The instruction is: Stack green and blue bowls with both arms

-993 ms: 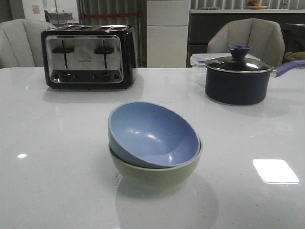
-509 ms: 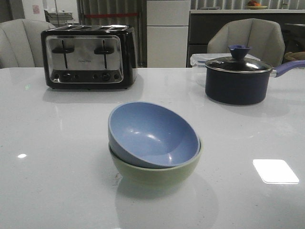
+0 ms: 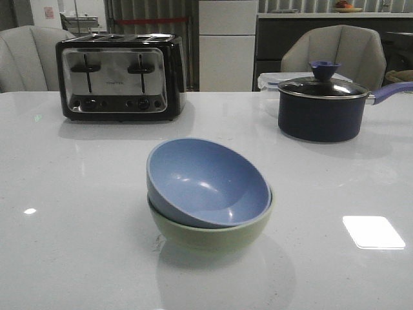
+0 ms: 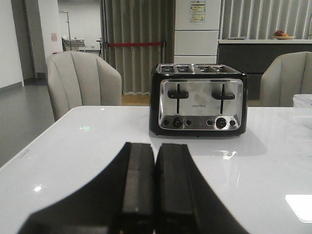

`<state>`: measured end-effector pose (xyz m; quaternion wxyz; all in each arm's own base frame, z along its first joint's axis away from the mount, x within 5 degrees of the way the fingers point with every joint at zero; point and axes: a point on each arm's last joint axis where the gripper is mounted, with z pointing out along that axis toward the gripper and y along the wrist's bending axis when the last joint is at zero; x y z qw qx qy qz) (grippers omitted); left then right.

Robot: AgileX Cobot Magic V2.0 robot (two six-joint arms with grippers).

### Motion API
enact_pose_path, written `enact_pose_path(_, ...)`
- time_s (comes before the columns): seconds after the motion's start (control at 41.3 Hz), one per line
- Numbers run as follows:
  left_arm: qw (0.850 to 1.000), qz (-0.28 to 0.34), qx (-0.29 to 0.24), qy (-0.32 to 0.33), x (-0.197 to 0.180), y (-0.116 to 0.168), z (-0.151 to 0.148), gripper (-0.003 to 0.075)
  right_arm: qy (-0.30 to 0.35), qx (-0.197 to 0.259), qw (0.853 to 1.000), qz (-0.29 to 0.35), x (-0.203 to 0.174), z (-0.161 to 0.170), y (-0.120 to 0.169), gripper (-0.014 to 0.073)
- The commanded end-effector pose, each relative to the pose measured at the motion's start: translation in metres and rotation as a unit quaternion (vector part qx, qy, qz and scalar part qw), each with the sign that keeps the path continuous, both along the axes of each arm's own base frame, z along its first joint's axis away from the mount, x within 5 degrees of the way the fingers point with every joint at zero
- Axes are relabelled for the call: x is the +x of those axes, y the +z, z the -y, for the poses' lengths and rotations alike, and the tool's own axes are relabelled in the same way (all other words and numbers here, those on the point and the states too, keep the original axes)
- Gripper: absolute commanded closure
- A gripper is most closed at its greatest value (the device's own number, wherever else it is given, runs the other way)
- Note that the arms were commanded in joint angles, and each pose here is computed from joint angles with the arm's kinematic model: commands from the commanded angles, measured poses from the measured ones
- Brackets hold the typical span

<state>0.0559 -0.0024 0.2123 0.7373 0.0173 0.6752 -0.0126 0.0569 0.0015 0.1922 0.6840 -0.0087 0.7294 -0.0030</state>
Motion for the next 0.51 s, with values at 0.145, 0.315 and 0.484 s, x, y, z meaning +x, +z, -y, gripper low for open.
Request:
enact_pose_path(0.145, 0.999, 0.05, -0.007, 0.004, -0.003, 0.007, -0.001, 0.0627, -0.005, 0.0, 0.998, 0.065, -0.002, 0.001, 0.012, 0.0568)
enact_pose_path(0.315, 0.999, 0.05, -0.007, 0.004, -0.003, 0.007, -0.001, 0.0627, -0.008, 0.0, 0.997, 0.078, -0.002, 0.002, 0.014, 0.0568)
enact_pose_path(0.484, 0.999, 0.05, -0.007, 0.004, -0.003, 0.007, -0.001, 0.0627, -0.008, -0.002, 0.993, 0.115, -0.003, 0.002, 0.021, 0.0568)
